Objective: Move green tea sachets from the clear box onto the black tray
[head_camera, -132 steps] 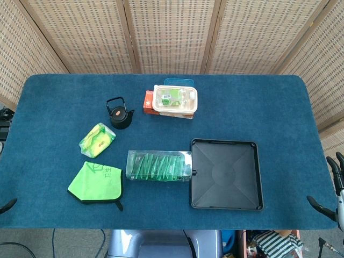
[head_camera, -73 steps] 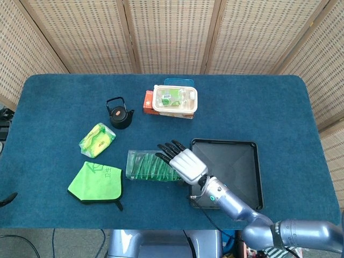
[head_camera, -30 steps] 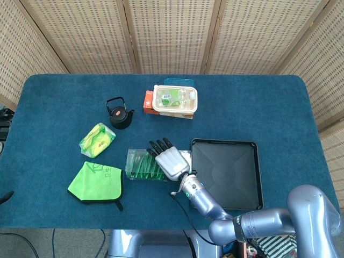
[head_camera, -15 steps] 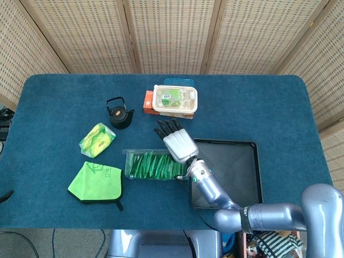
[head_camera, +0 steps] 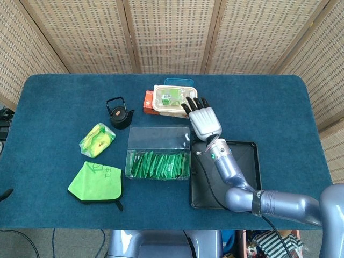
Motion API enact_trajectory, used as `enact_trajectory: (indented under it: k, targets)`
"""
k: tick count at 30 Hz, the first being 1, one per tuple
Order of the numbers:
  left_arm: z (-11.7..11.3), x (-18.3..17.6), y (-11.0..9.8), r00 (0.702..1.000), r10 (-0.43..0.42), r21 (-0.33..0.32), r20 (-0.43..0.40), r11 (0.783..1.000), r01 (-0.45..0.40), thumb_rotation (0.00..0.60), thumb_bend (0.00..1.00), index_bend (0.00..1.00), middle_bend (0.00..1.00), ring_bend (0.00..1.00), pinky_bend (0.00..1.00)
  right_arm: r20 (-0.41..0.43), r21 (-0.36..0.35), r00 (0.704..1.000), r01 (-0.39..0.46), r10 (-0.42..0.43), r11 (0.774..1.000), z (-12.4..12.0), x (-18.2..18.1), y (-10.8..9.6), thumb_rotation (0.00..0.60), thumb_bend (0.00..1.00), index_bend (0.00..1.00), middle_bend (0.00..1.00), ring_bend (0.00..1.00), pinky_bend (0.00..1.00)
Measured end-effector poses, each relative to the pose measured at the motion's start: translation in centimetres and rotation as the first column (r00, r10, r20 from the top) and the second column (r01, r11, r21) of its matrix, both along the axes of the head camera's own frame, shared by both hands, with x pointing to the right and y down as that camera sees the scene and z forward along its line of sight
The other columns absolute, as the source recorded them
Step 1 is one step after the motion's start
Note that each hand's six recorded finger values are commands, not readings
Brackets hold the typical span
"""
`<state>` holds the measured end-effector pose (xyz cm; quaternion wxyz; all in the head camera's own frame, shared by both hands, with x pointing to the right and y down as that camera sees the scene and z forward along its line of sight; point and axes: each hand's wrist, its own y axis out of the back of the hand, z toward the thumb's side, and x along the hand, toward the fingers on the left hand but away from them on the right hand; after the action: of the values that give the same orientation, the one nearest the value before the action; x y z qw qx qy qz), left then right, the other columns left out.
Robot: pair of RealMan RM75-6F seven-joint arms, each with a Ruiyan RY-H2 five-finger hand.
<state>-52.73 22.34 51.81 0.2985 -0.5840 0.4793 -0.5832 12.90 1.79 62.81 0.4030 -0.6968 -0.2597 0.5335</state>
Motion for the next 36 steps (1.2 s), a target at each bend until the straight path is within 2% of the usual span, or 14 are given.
enact_trajectory:
  k: [4,10,14,17,23,29,36]
  targets:
    - [0.1,0.0,0.0,1.000,0.000,-0.002,-0.002,1.000,0.000,0.600,0.09,0.00,0.00,0.00,0.00,0.012,0.020,1.000,0.024,-0.024,1.000,-0.2,0.0,0.2,0.600,0.29,0.14,0.00,0.00,0.00]
    - [0.3,0.1,0.0,1.000,0.007,-0.009,-0.003,1.000,-0.007,0.600,0.09,0.00,0.00,0.00,0.00,0.083,0.093,0.983,0.156,-0.163,0.983,-1.7,-1.2,1.2,0.600,0.28,0.24,0.00,0.00,0.01]
    - [0.4,0.2,0.0,1.000,0.008,-0.013,-0.002,1.000,-0.008,0.600,0.09,0.00,0.00,0.00,0.00,0.149,0.114,0.945,0.277,-0.292,0.954,-2.4,-2.3,2.7,0.600,0.28,0.29,0.03,0.00,0.07]
    - [0.5,0.2,-0.1,1.000,0.009,-0.016,-0.001,1.000,-0.009,0.600,0.09,0.00,0.00,0.00,0.00,0.191,0.103,0.914,0.343,-0.357,0.934,-2.3,-2.7,4.1,0.600,0.29,0.31,0.04,0.00,0.09]
    - [0.6,0.3,-0.1,1.000,0.010,-0.015,-0.002,1.000,-0.010,0.600,0.09,0.00,0.00,0.00,0.00,0.196,0.069,0.860,0.467,-0.471,0.882,-1.5,-3.5,7.1,0.600,0.31,0.31,0.05,0.00,0.12]
    - [0.5,0.1,-0.2,1.000,0.003,-0.007,-0.006,1.000,-0.003,0.600,0.09,0.00,0.00,0.00,0.00,0.182,0.052,0.836,0.518,-0.518,0.854,-0.7,-4.1,8.6,0.600,0.32,0.31,0.05,0.00,0.12]
    - [0.5,0.2,-0.2,1.000,0.005,-0.009,-0.006,1.000,-0.005,0.600,0.09,0.00,0.00,0.00,0.00,0.175,0.044,0.835,0.523,-0.522,0.851,-0.1,-4.3,9.0,0.600,0.32,0.31,0.05,0.00,0.12]
